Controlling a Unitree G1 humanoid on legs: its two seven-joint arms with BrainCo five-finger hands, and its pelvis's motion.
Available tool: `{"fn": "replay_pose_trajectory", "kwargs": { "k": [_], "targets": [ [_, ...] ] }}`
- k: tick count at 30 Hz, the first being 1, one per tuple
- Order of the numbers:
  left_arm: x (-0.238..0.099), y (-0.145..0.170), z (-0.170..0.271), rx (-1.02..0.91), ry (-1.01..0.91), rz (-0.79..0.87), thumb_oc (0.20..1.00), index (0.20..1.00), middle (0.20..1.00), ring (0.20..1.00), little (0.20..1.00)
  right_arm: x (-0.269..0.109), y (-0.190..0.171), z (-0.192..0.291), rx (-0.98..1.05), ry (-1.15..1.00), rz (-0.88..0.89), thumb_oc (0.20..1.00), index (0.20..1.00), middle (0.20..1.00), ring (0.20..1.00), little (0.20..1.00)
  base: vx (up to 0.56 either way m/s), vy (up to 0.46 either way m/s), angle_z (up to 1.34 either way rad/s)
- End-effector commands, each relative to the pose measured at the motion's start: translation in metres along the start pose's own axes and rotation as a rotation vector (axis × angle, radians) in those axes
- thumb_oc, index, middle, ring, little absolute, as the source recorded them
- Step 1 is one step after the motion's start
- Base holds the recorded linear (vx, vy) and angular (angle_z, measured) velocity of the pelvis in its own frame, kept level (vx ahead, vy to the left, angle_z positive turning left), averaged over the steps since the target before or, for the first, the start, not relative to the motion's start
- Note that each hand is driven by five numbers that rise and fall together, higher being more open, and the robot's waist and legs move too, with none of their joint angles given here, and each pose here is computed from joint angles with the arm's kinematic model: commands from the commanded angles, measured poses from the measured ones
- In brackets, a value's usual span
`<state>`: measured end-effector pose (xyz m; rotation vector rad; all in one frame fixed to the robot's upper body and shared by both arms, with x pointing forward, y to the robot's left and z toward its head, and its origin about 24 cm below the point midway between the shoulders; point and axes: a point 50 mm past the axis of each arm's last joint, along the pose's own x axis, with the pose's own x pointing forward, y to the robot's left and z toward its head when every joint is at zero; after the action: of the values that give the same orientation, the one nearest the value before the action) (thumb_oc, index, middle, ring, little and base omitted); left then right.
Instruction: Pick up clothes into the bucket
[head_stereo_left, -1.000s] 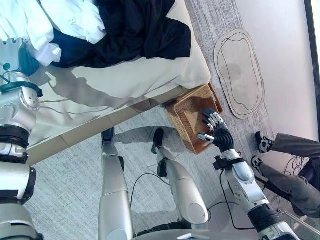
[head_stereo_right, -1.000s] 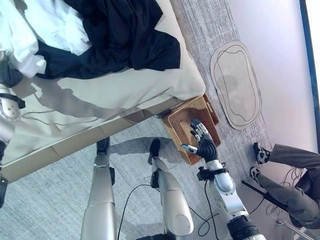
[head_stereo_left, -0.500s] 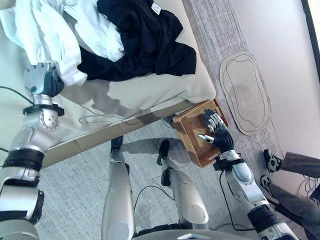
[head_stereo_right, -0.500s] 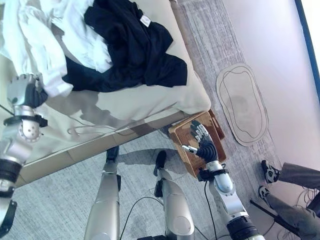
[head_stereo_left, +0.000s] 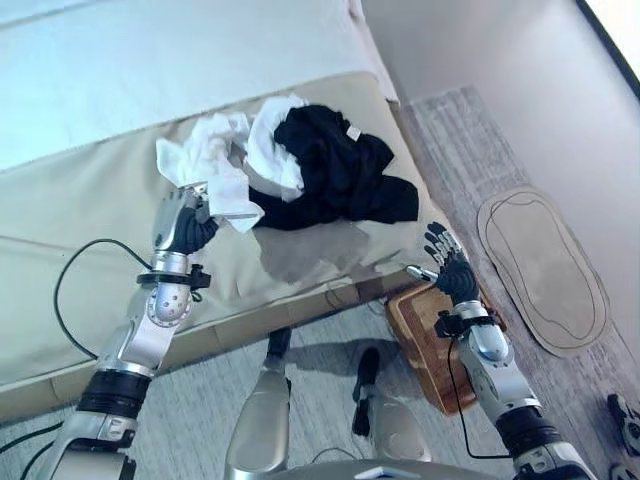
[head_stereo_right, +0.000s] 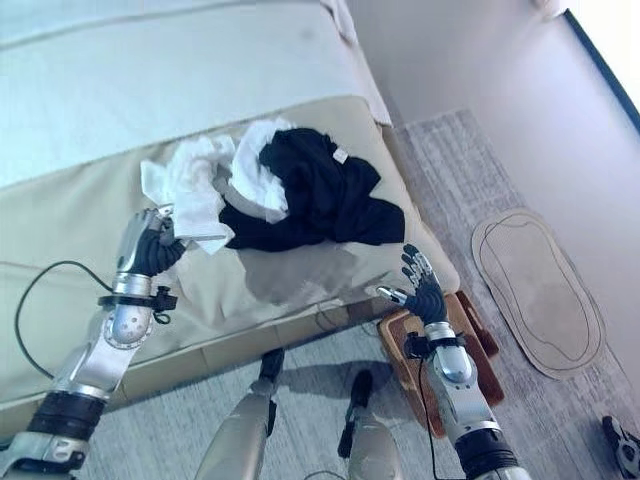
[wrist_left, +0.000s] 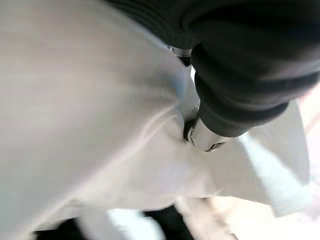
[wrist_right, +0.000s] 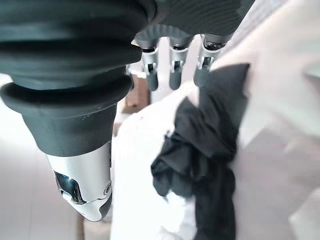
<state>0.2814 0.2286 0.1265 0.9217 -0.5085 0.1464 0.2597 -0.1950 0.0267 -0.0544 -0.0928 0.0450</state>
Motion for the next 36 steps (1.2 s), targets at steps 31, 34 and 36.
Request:
{"fn": "replay_pose_trajectory", "kwargs": {
  "k": [31, 34, 36],
  "targets": [
    [0.055, 0.02, 0.169, -0.853, -0.698, -0.209, 0.2, 0.2, 0.2, 0.2, 0.2, 0.019, 0.118, 0.067, -0.132, -0.239, 0.737, 1.0, 1.0, 1.0, 1.0, 1.0, 0.05, -0.026, -0.05],
    [0.053, 0.015, 0.175, -0.88, -0.71, -0.237, 0.2, 0.2, 0.2, 0.2, 0.2, 0.016, 0.128, 0.07, -0.098, -0.241, 0.797, 1.0, 1.0, 1.0, 1.0, 1.0, 0.01, -0.004, -0.02],
    [0.052, 0.012, 0.176, -0.882, -0.709, -0.245, 0.2, 0.2, 0.2, 0.2, 0.2, 0.014, 0.132, 0.073, -0.061, -0.251, 0.818, 1.0, 1.0, 1.0, 1.0, 1.0, 0.0, 0.0, 0.0]
  ]
}}
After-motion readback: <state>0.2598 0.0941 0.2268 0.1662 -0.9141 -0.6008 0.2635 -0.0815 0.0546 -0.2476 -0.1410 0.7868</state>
